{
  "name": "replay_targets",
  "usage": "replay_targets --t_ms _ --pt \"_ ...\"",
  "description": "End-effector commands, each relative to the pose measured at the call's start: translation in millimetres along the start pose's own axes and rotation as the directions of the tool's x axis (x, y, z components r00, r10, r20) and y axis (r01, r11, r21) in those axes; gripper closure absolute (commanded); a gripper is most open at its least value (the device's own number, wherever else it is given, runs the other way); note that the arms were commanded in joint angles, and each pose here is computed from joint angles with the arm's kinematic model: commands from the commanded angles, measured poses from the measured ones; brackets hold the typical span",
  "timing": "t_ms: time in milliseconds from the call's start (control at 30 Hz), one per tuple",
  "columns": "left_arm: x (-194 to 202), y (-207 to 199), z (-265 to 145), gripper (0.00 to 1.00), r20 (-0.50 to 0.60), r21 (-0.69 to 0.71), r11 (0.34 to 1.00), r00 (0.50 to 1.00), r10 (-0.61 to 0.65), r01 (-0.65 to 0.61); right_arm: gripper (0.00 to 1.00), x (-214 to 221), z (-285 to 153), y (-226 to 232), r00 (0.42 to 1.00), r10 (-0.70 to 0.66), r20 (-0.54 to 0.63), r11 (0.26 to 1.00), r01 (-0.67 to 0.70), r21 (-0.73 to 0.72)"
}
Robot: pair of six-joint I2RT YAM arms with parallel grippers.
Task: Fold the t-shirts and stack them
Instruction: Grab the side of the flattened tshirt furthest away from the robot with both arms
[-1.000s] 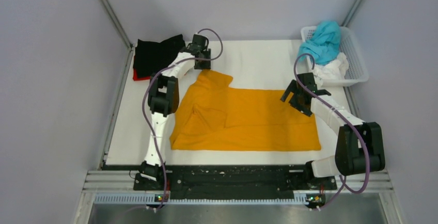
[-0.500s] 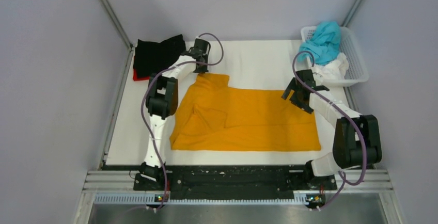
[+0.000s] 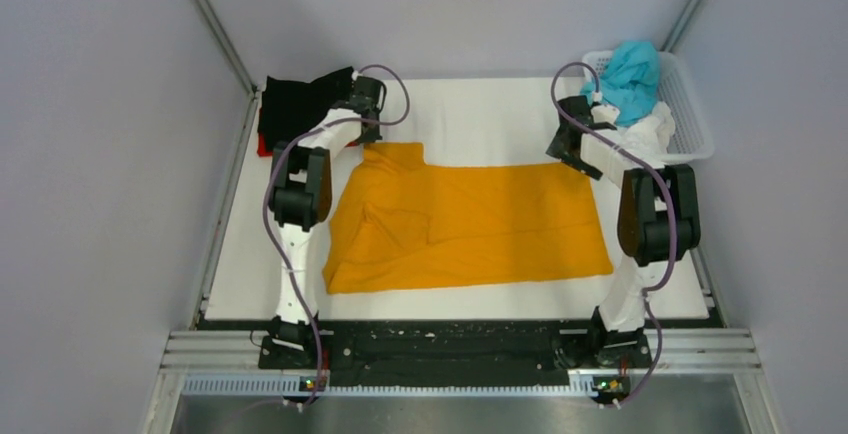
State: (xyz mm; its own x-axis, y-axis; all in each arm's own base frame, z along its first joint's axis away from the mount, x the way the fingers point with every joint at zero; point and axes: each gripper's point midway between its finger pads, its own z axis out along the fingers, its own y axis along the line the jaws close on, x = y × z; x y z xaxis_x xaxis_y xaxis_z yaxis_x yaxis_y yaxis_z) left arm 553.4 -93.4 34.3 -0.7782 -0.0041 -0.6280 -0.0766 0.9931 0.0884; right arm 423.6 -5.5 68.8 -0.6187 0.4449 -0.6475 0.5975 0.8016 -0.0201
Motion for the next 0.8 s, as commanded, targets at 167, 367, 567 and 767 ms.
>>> replay_targets --t_ms 167,367,567,767 --pt "-47 7 -36 1.0 0.126 0.075 0.997 0.991 -0.037 0.028 0.11 -36 36 20 0.998 -0.032 0.062 0.997 0.027 0.075" --pt "-51 -8 -47 1.0 0.128 0.166 0.986 0.991 -0.046 0.024 0.16 -32 50 21 0.997 -0.049 0.053 0.993 0.043 0.105" --pt "-64 -20 -75 1.0 0.163 0.253 0.966 0.983 -0.088 0.045 0.29 -13 53 10 0.997 -0.071 0.016 0.989 0.068 0.127" --pt "-64 -21 -99 1.0 0.189 0.288 0.956 0.976 -0.105 0.047 0.35 0 53 2 0.997 -0.076 -0.002 0.988 0.075 0.135"
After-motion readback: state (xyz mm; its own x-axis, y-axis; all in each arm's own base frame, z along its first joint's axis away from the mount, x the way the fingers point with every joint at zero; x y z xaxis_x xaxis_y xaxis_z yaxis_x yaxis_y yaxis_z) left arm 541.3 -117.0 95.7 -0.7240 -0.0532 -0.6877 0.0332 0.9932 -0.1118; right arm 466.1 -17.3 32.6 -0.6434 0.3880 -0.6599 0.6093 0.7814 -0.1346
